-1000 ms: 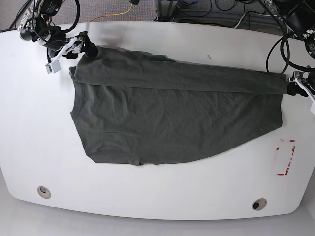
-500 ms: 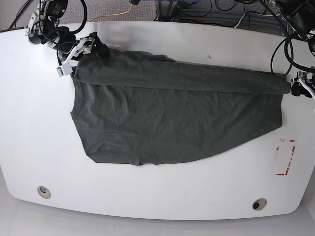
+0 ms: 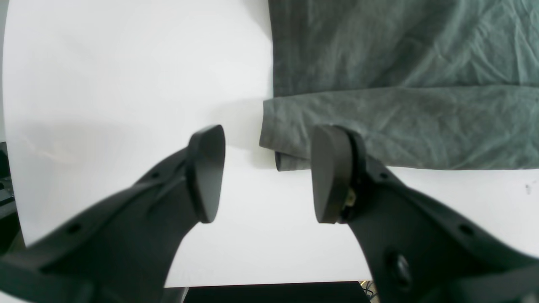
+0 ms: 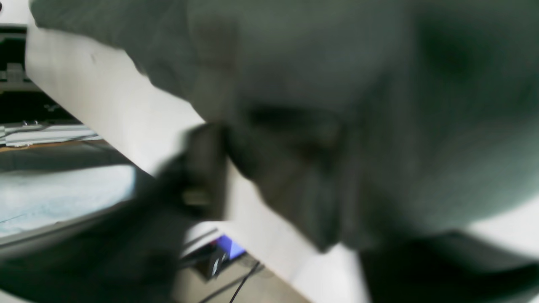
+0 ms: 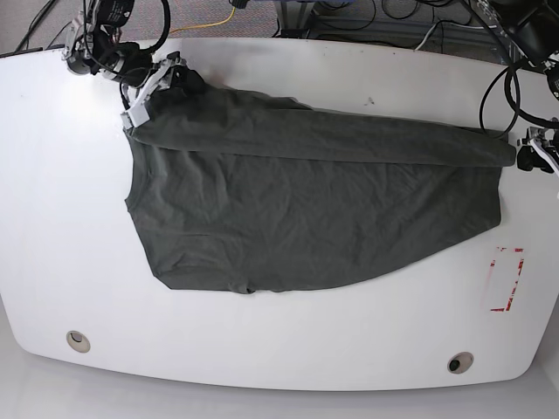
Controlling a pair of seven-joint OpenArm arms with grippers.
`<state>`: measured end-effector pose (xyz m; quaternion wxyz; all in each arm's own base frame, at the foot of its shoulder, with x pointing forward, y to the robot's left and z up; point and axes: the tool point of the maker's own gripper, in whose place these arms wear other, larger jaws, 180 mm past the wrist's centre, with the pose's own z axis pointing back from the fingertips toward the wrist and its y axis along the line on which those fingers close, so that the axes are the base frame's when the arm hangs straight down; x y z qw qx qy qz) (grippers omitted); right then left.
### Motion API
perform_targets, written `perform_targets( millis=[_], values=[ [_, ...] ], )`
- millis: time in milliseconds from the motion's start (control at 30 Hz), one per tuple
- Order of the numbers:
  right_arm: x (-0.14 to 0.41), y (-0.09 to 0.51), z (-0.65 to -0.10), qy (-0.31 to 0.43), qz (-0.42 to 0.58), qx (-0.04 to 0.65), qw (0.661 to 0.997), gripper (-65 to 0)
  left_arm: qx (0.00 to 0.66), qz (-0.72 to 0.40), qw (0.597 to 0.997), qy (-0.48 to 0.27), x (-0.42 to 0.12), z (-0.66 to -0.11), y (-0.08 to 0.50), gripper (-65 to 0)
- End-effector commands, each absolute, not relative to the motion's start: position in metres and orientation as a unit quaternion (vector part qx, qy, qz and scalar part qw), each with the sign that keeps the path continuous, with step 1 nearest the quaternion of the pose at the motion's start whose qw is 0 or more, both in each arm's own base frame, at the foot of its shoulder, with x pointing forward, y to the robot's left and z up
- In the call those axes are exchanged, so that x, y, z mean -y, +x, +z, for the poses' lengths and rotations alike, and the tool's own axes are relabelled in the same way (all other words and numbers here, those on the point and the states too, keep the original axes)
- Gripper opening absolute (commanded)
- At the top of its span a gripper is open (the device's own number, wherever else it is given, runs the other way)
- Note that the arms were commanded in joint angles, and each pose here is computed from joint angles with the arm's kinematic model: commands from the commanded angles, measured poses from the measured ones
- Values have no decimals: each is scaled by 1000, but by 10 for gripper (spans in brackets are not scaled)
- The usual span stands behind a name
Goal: Layout the t-shirt on the table in an organized manner, then fold the t-shirt properly
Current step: 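Lower the right gripper onto the shirt edge and grasp the fabric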
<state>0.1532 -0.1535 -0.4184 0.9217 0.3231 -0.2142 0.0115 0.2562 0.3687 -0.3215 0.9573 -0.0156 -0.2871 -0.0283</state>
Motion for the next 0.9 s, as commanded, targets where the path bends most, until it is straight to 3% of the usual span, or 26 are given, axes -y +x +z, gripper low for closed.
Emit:
perform_targets(
  millis=[0, 33, 367, 867],
  values=[
    [157, 156, -414, 319, 17, 221, 921, -623, 309, -35, 950, -4, -375, -306, 264, -343],
    [157, 156, -414, 320, 17, 221, 921, -650, 309, -35, 950, -4, -375, -306, 264, -343],
    [141, 173, -366, 352, 64, 277, 892, -631, 309, -35, 950, -4, -375, -306, 264, -343],
    [137, 239, -276, 419, 125, 409, 801, -629, 310, -36, 950, -4, -374, -305, 265, -343]
  ],
)
